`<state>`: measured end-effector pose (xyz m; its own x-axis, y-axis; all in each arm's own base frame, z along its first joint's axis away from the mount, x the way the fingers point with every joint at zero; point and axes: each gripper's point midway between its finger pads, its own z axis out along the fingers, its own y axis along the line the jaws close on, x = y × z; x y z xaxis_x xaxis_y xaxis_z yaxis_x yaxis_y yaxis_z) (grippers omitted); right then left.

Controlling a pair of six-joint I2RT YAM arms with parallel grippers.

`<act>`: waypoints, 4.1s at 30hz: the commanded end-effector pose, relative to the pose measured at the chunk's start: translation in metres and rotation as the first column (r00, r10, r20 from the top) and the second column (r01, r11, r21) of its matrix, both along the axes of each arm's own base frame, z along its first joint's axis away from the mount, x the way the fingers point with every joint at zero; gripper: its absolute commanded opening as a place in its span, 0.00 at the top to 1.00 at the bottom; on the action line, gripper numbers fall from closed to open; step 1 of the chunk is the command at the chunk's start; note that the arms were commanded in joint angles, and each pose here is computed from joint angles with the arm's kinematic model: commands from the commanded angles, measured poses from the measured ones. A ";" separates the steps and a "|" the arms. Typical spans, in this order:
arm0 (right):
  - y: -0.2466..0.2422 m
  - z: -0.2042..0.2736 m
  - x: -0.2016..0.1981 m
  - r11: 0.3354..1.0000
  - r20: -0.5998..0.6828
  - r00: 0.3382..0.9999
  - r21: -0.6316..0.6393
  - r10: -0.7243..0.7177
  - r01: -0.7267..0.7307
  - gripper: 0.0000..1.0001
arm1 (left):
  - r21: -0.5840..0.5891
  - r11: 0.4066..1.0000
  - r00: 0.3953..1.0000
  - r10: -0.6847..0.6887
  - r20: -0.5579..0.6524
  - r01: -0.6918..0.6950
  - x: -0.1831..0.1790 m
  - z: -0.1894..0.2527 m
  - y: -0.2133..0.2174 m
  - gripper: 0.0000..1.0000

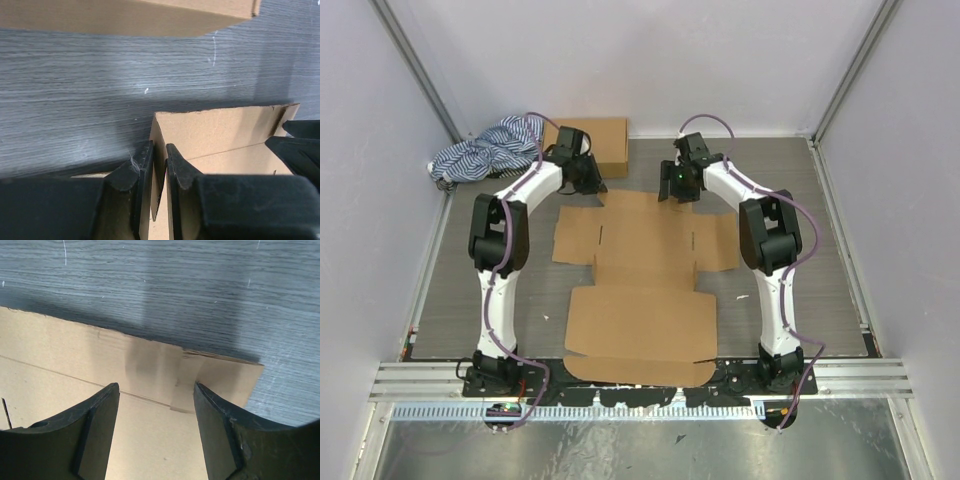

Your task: Fold the paper box

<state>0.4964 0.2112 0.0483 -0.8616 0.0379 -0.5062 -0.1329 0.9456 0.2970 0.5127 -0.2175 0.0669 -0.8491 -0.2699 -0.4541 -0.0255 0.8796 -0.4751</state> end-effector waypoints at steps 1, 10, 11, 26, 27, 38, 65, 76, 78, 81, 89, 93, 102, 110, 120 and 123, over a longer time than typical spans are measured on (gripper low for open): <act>0.004 0.034 0.012 1.000 0.076 0.997 0.015 -0.010 0.009 0.34 | -0.003 0.999 0.999 -0.033 0.017 0.033 0.002 0.012 -0.015 0.78; -0.002 0.002 0.005 0.999 0.007 1.000 -0.024 -0.029 0.029 0.34 | 0.048 0.999 1.000 -0.015 -0.016 0.016 -0.002 0.005 -0.011 0.77; -0.002 0.001 0.004 0.999 0.004 1.000 -0.025 -0.029 0.029 0.34 | 0.061 0.998 1.000 -0.009 -0.023 0.010 -0.005 0.006 -0.008 0.78; 0.006 -0.020 -0.016 0.999 -0.089 0.996 0.036 -0.019 0.022 0.35 | 0.093 0.996 0.999 -0.003 -0.050 0.007 -0.026 0.021 -0.013 0.74; 0.007 -0.021 -0.016 0.999 -0.089 0.996 0.038 -0.014 0.018 0.35 | 0.088 0.996 0.999 -0.003 -0.046 0.007 -0.025 0.024 -0.015 0.74; 0.004 -0.029 -0.021 0.998 -0.126 0.992 0.058 -0.002 0.010 0.36 | 0.011 1.000 0.999 -0.024 0.027 0.024 0.002 0.038 -0.049 0.74; -0.005 -0.045 -0.033 0.999 -0.169 0.985 -0.033 0.031 -0.037 0.40 | 0.163 0.951 0.963 0.270 -0.025 -0.263 0.008 -0.003 0.087 0.77; 0.002 -0.045 -0.034 0.997 -0.179 0.982 -0.037 0.057 -0.065 0.40 | 0.098 0.971 0.975 0.222 -0.008 -0.220 0.019 -0.011 0.062 0.79; 0.002 -0.048 -0.036 0.997 -0.185 0.981 -0.039 0.061 -0.070 0.40 | 0.096 0.974 0.978 0.208 -0.005 -0.207 0.019 -0.012 0.055 0.79; 0.002 -0.052 -0.037 0.996 -0.190 0.980 -0.041 0.065 -0.074 0.40 | 0.088 0.980 0.984 0.177 -0.005 -0.176 0.019 -0.013 0.042 0.79; 0.001 -0.053 -0.039 0.995 -0.190 0.979 -0.051 0.076 -0.087 0.40 | 0.053 0.993 0.995 0.101 0.018 -0.102 0.014 -0.003 0.005 0.79; 0.002 -0.054 -0.038 0.995 -0.189 0.979 -0.044 0.077 -0.087 0.40 | 0.036 0.997 0.997 0.060 0.047 -0.061 0.010 0.008 -0.016 0.79; 0.004 -0.056 -0.040 0.996 -0.199 0.977 -0.033 0.074 -0.082 0.41 | 0.037 0.999 1.000 -0.003 0.004 0.003 0.006 -0.015 -0.050 0.78; 0.000 -0.041 -0.039 0.997 -0.169 0.984 -0.043 0.055 -0.063 0.40 | 0.102 0.995 0.992 0.023 -0.122 -0.011 -0.001 -0.068 -0.044 0.80; 0.010 -0.041 -0.034 0.997 -0.172 0.982 -0.007 0.078 -0.081 0.40 | 0.227 0.974 0.983 0.068 -0.168 -0.029 -0.026 -0.079 -0.003 0.82; 0.016 -0.043 -0.031 0.996 -0.173 0.981 0.003 0.090 -0.091 0.40 | 0.240 0.970 0.982 0.086 -0.166 -0.045 -0.032 -0.078 0.012 0.82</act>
<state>0.4847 0.2171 0.0327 -0.8953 -0.0120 -0.4454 -0.1666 0.9362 0.3096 0.5180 -0.2545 0.0270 -0.8539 -0.2612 -0.4501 -0.0730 0.9165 -0.3934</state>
